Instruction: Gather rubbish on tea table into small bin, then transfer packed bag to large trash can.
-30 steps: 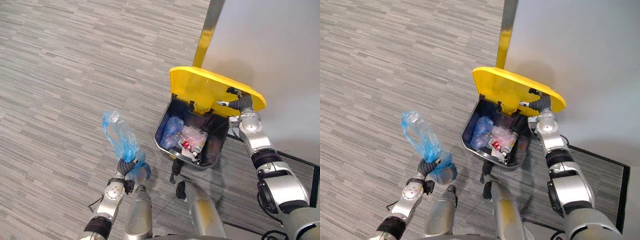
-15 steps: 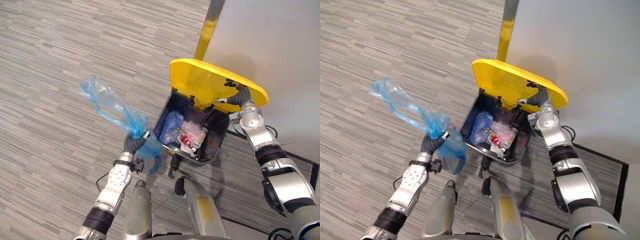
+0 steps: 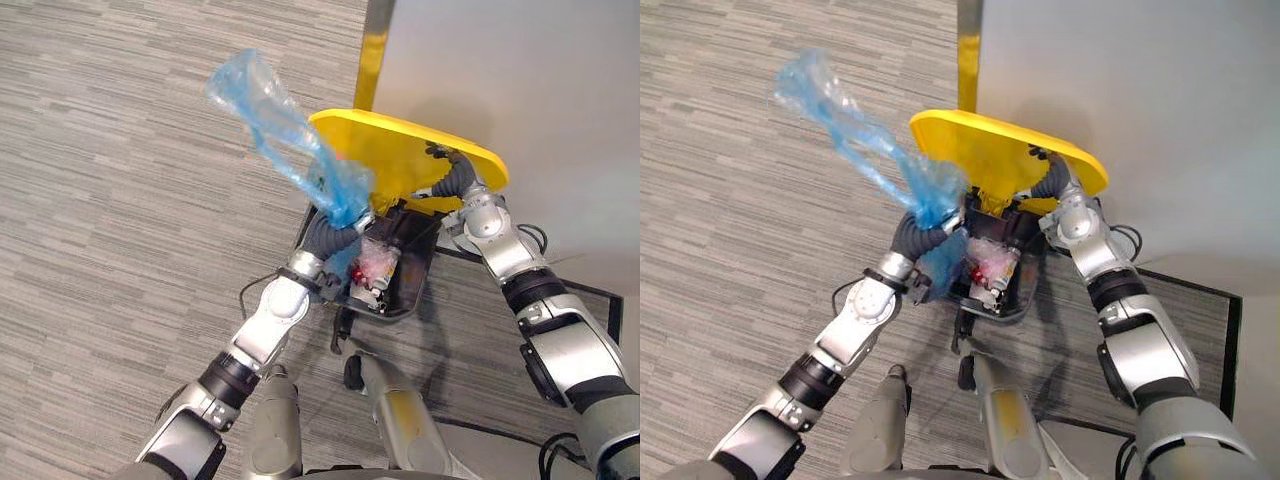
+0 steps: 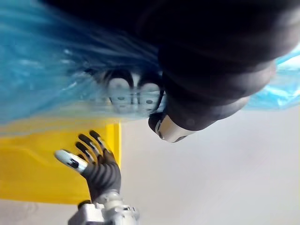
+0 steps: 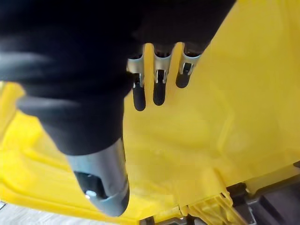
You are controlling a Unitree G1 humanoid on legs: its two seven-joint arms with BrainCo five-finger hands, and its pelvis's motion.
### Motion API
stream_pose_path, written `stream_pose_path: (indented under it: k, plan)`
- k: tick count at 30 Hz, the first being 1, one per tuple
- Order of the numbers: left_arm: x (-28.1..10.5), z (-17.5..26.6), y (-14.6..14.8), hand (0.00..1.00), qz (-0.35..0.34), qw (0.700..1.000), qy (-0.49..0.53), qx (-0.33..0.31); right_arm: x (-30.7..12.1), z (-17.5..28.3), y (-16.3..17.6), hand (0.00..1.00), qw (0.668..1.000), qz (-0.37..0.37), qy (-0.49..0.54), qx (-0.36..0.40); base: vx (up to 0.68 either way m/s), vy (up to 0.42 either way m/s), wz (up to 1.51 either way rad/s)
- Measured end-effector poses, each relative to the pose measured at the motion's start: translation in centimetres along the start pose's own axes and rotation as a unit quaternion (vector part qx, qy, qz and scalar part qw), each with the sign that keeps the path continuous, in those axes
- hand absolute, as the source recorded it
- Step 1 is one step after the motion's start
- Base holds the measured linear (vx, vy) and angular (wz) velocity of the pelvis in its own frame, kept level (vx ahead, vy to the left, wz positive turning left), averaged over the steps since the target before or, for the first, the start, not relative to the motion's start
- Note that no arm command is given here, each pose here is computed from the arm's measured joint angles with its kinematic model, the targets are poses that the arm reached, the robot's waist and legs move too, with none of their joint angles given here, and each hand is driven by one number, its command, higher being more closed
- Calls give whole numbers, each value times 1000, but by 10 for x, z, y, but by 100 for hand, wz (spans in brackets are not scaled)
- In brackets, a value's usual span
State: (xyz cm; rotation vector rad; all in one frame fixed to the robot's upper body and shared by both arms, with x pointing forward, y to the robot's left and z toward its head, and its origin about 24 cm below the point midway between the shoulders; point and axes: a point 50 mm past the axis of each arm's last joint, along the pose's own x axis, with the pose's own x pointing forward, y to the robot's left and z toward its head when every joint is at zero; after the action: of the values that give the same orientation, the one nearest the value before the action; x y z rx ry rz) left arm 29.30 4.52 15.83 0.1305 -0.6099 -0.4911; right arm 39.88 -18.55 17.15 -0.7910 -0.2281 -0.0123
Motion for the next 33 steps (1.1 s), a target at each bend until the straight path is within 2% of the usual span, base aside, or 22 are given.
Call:
stream_pose_path:
  k: [6, 14, 20, 26, 30, 31, 33]
  plan:
    - [27, 8, 5, 100, 18, 999, -21, 16, 6, 11, -6, 0, 1000, 0, -15, -7, -47, -10, 2]
    - [52, -20, 7, 100, 9, 996, 56, 69, 20, 44, -30, 0, 997, -25, -62, -37, -67, -30, -2]
    - [54, -48, -4, 100, -18, 986, 129, 105, 22, 60, -34, 0, 994, -34, -91, -52, -60, -29, -10]
    - [48, -71, -5, 100, -36, 970, 188, 148, 28, 110, -29, 0, 981, -50, -168, -82, 33, -115, 10]
    - [37, -87, 14, 100, 7, 959, 241, 148, 24, 139, -18, 0, 971, -52, -222, -68, 2, 54, -8]
    - [35, -89, 17, 0, 16, 958, 247, 147, 22, 145, -16, 0, 968, -51, -234, -72, -41, 94, -6]
    - [30, -93, 19, 0, 19, 953, 260, 156, 22, 156, -12, 0, 964, -52, -249, -71, -39, 68, 0]
